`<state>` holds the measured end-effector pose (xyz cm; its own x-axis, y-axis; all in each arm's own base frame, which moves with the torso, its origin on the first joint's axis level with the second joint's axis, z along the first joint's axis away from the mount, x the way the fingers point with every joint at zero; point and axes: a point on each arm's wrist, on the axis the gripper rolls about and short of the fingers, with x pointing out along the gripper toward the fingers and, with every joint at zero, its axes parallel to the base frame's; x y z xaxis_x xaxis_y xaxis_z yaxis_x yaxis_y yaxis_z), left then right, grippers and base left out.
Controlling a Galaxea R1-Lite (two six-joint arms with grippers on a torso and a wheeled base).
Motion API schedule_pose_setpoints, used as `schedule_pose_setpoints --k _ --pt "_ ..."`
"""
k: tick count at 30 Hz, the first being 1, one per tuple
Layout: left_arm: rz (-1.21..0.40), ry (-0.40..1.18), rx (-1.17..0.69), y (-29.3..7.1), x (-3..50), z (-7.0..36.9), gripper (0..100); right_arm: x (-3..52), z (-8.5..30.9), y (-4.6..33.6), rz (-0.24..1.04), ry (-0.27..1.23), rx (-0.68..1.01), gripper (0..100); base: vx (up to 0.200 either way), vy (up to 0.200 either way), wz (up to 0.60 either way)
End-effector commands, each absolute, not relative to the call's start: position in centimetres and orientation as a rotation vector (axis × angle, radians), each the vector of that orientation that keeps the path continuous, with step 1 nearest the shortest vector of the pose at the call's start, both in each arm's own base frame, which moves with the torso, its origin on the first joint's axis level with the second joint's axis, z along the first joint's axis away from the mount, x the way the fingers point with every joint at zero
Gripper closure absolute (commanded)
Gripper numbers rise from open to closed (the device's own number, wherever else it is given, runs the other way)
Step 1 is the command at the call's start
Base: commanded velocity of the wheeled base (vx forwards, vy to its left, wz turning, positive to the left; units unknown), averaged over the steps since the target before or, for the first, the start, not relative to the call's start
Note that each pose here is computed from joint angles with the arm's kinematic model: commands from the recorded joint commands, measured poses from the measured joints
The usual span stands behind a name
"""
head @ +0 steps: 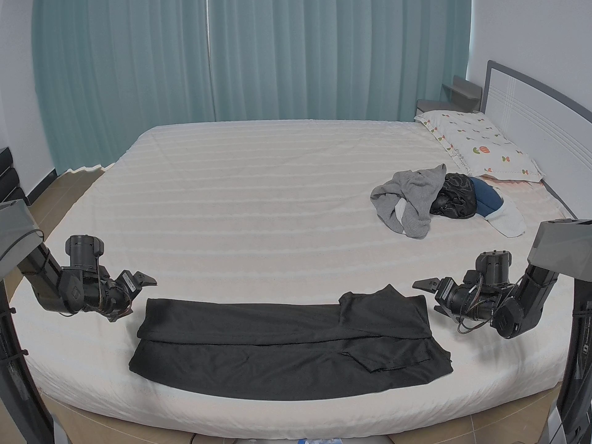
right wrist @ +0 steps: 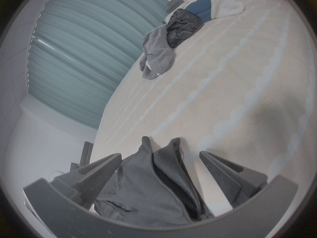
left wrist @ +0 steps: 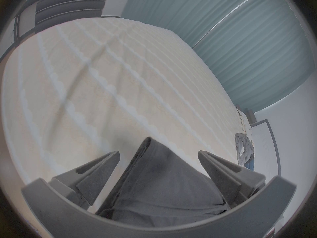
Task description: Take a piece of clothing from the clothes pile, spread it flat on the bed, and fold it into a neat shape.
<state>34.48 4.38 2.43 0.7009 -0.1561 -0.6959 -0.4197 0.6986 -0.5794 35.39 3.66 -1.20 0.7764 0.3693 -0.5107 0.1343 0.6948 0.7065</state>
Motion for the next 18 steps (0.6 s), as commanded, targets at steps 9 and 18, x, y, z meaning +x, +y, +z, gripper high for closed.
schedule_pose_setpoints --k 9,18 --pt "0.142 0.796 -0.804 3.3 37.1 -0.7 100 35.9 -3.0 3.4 0.122 0.711 0.826 0 0.0 0.0 0.0" --pt "0.193 0.774 -0.82 4.4 36.9 -0.6 100 36.8 -2.6 3.6 0.142 0.682 0.824 0 0.0 0.0 0.0"
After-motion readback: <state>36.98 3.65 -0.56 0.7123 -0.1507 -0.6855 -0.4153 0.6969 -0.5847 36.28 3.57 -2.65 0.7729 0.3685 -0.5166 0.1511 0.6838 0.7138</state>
